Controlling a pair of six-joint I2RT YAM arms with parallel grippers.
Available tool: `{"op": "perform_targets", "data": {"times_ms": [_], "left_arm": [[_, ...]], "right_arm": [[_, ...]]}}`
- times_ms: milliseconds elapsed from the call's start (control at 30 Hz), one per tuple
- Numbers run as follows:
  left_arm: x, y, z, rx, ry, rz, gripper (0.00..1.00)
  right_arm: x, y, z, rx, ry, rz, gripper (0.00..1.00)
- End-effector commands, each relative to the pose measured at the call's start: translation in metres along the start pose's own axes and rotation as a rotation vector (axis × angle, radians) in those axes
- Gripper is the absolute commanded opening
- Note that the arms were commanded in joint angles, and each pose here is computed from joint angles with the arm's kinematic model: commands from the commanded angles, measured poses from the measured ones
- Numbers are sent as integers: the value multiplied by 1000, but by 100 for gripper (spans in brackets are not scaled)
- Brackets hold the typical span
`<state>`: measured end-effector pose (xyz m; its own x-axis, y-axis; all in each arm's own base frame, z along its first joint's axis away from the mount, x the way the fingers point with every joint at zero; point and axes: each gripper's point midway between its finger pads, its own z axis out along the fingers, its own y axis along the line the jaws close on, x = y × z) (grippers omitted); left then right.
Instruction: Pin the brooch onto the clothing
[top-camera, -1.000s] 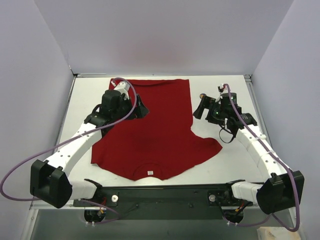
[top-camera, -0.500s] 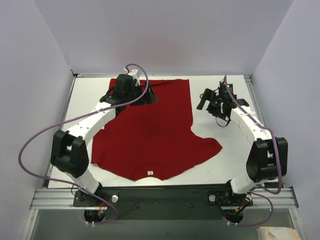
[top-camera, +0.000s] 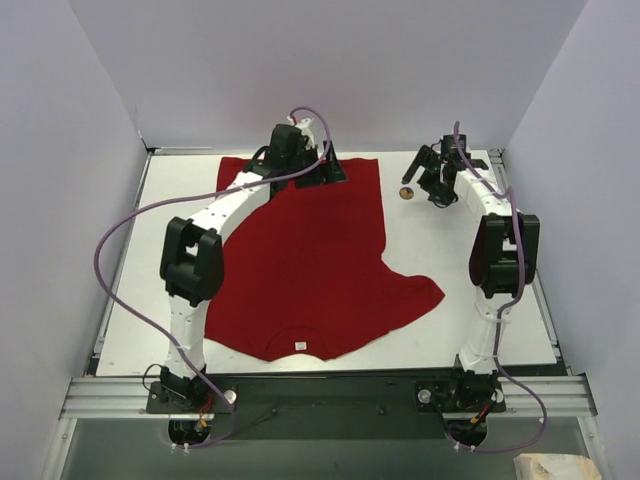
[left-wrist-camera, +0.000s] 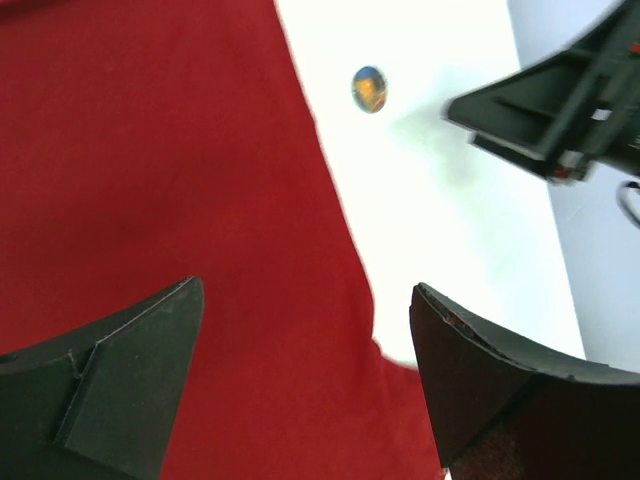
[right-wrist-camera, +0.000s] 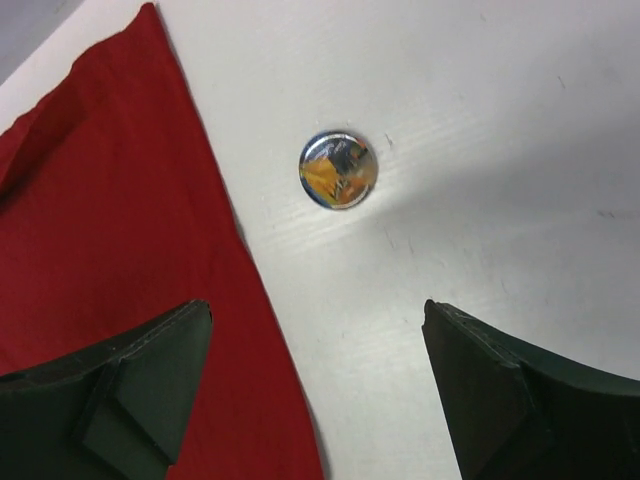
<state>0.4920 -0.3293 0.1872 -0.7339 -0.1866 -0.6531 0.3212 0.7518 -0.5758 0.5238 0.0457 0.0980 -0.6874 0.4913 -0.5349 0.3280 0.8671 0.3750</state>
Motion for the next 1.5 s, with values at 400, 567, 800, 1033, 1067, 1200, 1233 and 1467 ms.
{"op": "perform_targets", "data": {"times_ms": [400,567,800,1033,1067,1200,1233,1467], "left_arm": [[4,-63,42,202,70,22,92],[16,-56,34,194,73,18,92],[28,-48,26,175,87,19,92],[32,-47,19,170,88,21,92],[32,-45,19,168,88,20,92],[31,-44,15,164,85,21,92],[30,-43,13,163,84,20,92],[28,-37,7,149,77,18,92]], "right_arm": [[-39,6,84,-63,51,91,50],[-41,1,99,-51,45,110,43],[-30,1,112,-73,79,132,36],[-17,6,118,-95,118,129,33],[-14,7,119,-98,127,132,32],[-7,11,120,-105,147,129,31],[-5,10,120,-103,153,133,30],[13,7,114,-98,220,147,27]]}}
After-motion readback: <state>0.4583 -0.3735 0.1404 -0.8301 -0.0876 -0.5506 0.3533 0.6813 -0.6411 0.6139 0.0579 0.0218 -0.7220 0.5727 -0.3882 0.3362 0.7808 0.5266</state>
